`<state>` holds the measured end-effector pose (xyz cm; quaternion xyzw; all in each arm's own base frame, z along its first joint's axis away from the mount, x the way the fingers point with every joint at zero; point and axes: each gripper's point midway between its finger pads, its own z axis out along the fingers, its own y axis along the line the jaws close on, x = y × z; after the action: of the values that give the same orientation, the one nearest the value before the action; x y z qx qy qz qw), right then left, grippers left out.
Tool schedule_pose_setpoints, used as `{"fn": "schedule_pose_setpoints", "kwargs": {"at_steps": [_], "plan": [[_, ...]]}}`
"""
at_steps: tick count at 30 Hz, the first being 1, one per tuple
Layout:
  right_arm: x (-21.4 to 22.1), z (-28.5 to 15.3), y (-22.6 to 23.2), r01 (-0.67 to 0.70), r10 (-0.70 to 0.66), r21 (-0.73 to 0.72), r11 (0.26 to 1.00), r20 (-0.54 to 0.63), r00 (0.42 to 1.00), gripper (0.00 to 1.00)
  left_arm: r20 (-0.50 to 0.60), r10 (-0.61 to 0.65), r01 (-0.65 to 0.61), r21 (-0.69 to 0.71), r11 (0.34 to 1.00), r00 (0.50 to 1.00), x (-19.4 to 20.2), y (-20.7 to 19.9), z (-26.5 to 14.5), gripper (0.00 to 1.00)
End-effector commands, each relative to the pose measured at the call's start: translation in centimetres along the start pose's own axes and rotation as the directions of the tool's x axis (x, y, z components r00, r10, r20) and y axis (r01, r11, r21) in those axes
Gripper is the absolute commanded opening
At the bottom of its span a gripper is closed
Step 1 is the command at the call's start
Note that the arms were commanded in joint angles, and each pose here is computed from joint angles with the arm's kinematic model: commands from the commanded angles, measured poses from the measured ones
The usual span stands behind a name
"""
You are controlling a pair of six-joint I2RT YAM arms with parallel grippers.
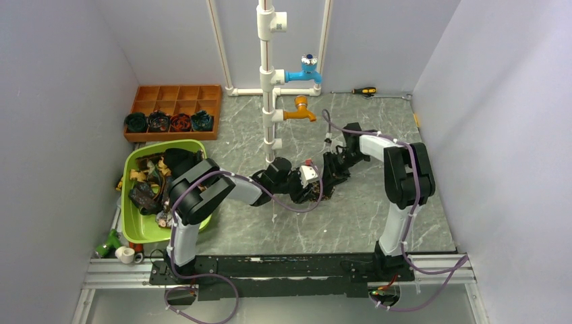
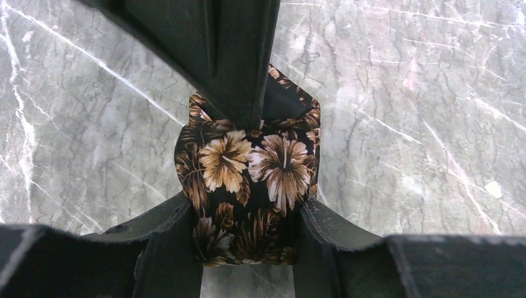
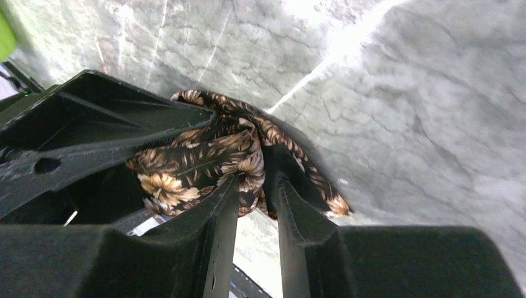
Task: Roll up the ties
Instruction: Roll the tie at the center of the board.
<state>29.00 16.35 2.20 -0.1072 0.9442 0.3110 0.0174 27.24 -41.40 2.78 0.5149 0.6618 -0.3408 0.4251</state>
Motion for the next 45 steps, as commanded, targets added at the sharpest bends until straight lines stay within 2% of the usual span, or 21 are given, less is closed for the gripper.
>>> {"fn": "schedule_pose_setpoints", "kwargs": {"at_steps": [1, 4, 9, 13, 23, 25, 29, 33, 35, 38, 40, 42, 45], "plan": [[0.0, -2.6, 1.9, 0.017, -0.013, -0.07, 0.997, 0.05, 0.999, 0.29, -0.153, -0.06, 0.069, 0.054, 0.996, 0.986, 4.9, -2.8, -0.9, 0.02], [0.5, -2.3, 1.7, 0.008, -0.005, -0.066, 0.998, 0.046, 0.999, 0.23, -0.152, -0.087, 0.097, 0.059, 0.994, 0.985, 4.7, -2.7, -0.8, 0.02], [0.9, -0.9, -1.2, -0.017, 0.016, 0.04, 0.999, 0.019, 1.0, 0.07, -0.135, -0.09, 0.1, 0.075, 0.992, 0.987, 3.9, -2.8, -0.6, 0.01], [0.9, 0.6, -3.3, -0.01, 0.013, 0.126, 0.992, -0.021, 1.0, 0.0, -0.096, -0.062, 0.072, 0.096, 0.993, 0.993, 2.4, -2.8, -0.7, 0.01], [0.6, 2.2, -5.6, -0.028, 0.038, 0.236, 0.971, -0.039, 0.998, 0.0, 0.002, 0.062, -0.062, 0.104, 0.993, 0.998, -4.6, -1.4, -0.7, 0.09], [0.7, 2.3, -5.8, -0.03, 0.04, 0.246, 0.969, -0.038, 0.998, 0.0, -0.002, 0.079, -0.078, 0.113, 0.99, 0.997, -4.8, -1.5, -0.9, 0.1], [1.0, 2.4, -6.4, -0.03, 0.043, 0.267, 0.963, -0.043, 0.998, 0.0, -0.075, 0.089, -0.078, 0.137, 0.987, 0.993, -2.0, -2.2, -1.4, 0.09], [0.3, 2.1, -5.2, -0.023, 0.028, 0.21, 0.977, -0.023, 0.999, 0.0, -0.322, 0.044, -0.008, 0.114, 0.993, 0.946, 4.6, -2.5, -1.3, 0.07], [-0.6, 1.4, -3.9, -0.007, 0.006, 0.166, 0.986, 0.007, 1.0, 0.0, -0.4, 0.016, 0.026, 0.1, 0.995, 0.916, 7.1, -2.7, -1.5, 0.07], [-1.8, -0.3, -1.4, 0.022, -0.027, 0.077, 0.997, 0.055, 0.998, 0.07, -0.452, 0.013, 0.032, 0.092, 0.995, 0.892, 8.9, -2.8, -1.8, 0.06], [-2.3, -1.8, -0.2, 0.027, -0.03, 0.041, 0.999, 0.083, 0.996, 0.15, -0.461, 0.013, 0.029, 0.084, 0.996, 0.887, 9.1, -2.7, -1.9, 0.06], [-2.3, -3.2, 0.4, 0.015, -0.016, 0.013, 1.0, 0.103, 0.995, 0.27, -0.459, 0.014, 0.028, 0.084, 0.996, 0.889, 9.0, -2.8, -2.0, 0.05], [-1.6, -4.5, 0.2, -0.021, 0.023, -0.019, 1.0, 0.122, 0.992, 0.52, -0.453, 0.011, 0.032, 0.087, 0.996, 0.892, 8.7, -2.9, -1.9, 0.05]]}}
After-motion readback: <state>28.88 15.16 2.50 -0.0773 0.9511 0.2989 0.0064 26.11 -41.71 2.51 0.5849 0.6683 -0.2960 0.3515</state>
